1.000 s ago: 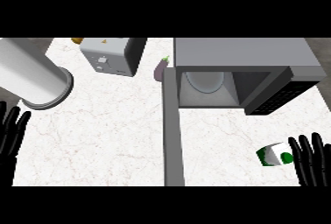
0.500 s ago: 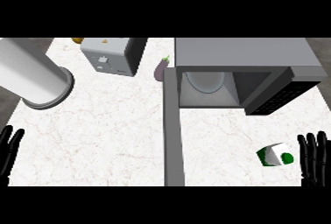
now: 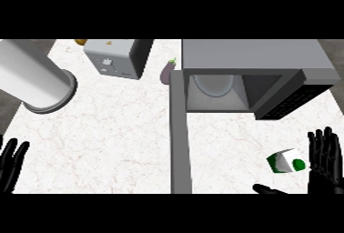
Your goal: Pick up the milk, place it into the microwave and close the microwave
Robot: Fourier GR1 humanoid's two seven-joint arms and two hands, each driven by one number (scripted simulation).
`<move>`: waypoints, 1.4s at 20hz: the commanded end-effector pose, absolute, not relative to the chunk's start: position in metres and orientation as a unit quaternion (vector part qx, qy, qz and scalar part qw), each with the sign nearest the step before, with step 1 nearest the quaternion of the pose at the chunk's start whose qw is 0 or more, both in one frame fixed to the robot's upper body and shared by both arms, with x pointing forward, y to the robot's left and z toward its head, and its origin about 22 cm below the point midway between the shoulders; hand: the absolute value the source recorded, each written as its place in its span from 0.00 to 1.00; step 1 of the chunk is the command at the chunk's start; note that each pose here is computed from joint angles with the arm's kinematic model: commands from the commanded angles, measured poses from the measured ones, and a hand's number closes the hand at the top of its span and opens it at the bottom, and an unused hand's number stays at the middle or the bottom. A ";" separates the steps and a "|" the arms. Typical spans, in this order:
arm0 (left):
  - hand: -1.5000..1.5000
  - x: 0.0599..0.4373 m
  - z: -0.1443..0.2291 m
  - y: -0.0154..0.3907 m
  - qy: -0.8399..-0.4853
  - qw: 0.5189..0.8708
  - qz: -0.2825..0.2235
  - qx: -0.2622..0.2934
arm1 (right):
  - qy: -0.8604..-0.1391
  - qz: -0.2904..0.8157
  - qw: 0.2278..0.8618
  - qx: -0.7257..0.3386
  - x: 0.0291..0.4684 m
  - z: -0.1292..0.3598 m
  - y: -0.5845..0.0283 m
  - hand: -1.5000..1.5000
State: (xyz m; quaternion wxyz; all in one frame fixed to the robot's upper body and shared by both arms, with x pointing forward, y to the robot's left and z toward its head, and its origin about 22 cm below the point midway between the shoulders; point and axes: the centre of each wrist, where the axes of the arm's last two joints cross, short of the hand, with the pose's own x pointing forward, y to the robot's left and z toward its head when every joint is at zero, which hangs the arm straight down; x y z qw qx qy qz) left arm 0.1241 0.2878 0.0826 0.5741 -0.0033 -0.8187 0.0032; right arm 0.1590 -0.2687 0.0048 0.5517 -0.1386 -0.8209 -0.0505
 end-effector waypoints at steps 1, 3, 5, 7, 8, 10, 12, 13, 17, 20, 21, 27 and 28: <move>0.00 0.137 0.087 0.305 -0.819 0.573 0.003 0.001 | -0.815 -0.055 0.555 -0.158 0.159 -0.019 -0.282 0.00; 0.00 0.124 0.073 0.306 -0.819 0.573 0.005 0.003 | -0.805 -0.055 0.564 -0.178 0.151 -0.028 -0.293 0.00; 0.00 0.112 0.068 0.294 -0.824 0.566 -0.001 0.008 | -0.807 -0.046 0.558 -0.185 0.156 -0.027 -0.308 0.00; 0.00 0.114 0.073 0.289 -0.820 0.572 0.005 0.004 | -0.800 -0.053 0.563 -0.200 0.152 -0.028 -0.323 0.00; 0.00 0.101 0.084 0.290 -0.818 0.575 0.006 0.004 | -0.800 -0.053 0.562 -0.203 0.149 -0.037 -0.317 0.00; 0.00 0.108 0.082 0.282 -0.816 0.578 0.001 -0.002 | -0.798 -0.052 0.565 -0.205 0.138 -0.059 -0.330 0.00; 0.00 0.098 0.088 0.281 -0.819 0.574 0.006 -0.001 | -0.797 -0.048 0.568 -0.203 0.159 -0.051 -0.330 0.00; 0.00 0.097 0.088 0.292 -0.821 0.571 0.004 0.001 | -0.796 -0.051 0.571 -0.195 0.145 -0.066 -0.343 0.00; 0.00 0.120 0.077 0.302 -0.822 0.570 0.014 -0.003 | -0.786 -0.041 0.584 -0.199 0.165 -0.070 -0.365 0.00; 0.00 0.104 0.075 0.292 -0.821 0.571 0.001 -0.007 | -0.776 -0.024 0.602 -0.186 0.172 -0.093 -0.355 0.00; 0.00 0.107 0.085 0.286 -0.821 0.572 0.010 -0.002 | -0.778 -0.035 0.600 -0.183 0.158 -0.095 -0.372 0.00; 0.00 0.102 0.057 0.299 -0.815 0.580 0.009 -0.007 | -0.761 -0.013 0.617 -0.201 0.162 -0.102 -0.375 0.00; 0.00 0.108 0.070 0.301 -0.819 0.574 0.005 -0.005 | -0.756 -0.021 0.624 -0.199 0.166 -0.112 -0.369 0.00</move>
